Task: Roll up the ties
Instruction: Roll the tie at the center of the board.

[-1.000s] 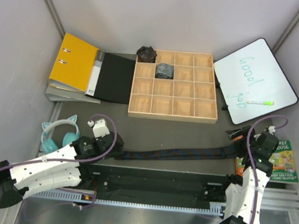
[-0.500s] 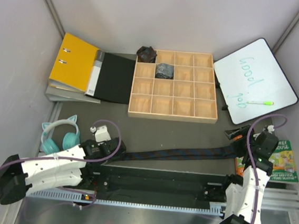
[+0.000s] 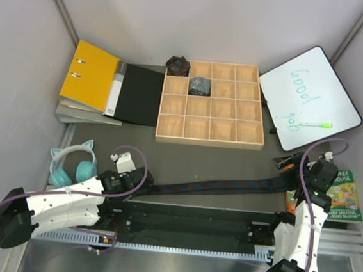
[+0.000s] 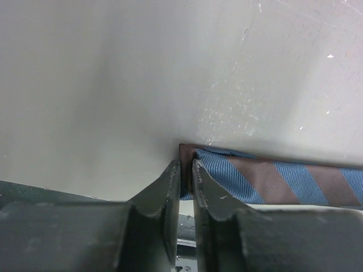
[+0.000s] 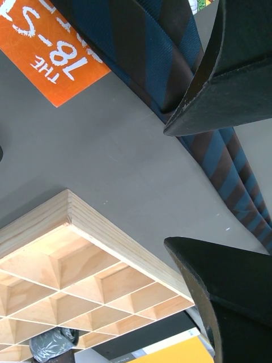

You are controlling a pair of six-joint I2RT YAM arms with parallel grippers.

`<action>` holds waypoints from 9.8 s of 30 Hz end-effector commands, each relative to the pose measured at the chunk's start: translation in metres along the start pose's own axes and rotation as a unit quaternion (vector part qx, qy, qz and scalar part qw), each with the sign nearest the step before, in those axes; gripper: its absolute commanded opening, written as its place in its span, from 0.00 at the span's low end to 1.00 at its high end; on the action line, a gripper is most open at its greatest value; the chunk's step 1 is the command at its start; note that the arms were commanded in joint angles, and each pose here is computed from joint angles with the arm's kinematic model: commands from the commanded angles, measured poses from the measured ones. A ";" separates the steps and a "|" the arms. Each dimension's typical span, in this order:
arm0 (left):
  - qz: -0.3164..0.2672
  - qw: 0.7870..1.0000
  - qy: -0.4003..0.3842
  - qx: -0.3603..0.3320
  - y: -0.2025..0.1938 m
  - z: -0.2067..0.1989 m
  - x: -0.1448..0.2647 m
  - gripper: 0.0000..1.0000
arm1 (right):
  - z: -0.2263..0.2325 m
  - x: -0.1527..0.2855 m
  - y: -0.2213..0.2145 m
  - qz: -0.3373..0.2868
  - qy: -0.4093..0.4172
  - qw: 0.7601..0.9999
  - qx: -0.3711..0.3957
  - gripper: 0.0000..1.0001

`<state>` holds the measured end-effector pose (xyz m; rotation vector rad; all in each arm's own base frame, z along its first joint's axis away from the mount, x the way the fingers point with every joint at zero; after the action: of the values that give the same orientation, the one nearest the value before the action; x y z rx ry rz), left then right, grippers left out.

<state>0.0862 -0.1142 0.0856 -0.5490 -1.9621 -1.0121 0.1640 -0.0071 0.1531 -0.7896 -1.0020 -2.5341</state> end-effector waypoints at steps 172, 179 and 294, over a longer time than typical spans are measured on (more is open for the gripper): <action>0.045 0.983 -0.081 -0.161 0.039 -0.133 0.014 0.53 | 0.164 0.048 -0.219 0.286 0.251 0.887 0.262 0.00; 0.109 0.968 -0.102 -0.201 0.028 -0.140 -0.010 0.18 | 0.175 0.043 -0.265 0.331 0.261 0.867 0.265 0.00; 0.150 0.976 -0.127 -0.096 0.020 -0.056 0.030 0.38 | 0.201 -0.036 -0.257 0.367 0.281 0.842 0.278 0.08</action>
<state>0.1061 -0.1425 0.1297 -1.0822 -1.8461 -1.0083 0.1468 0.3169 0.1206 -0.1876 -0.9079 -1.5133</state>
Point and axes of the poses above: each gripper's point midway between its finger pads, its own x axis back along the fingers, its own z axis along the line the jaws close on, y = z × x, the point moved 8 cm from there along x, back along the fingers, and after that the axes turned 10 degrees about x, right-handed, at the moved point
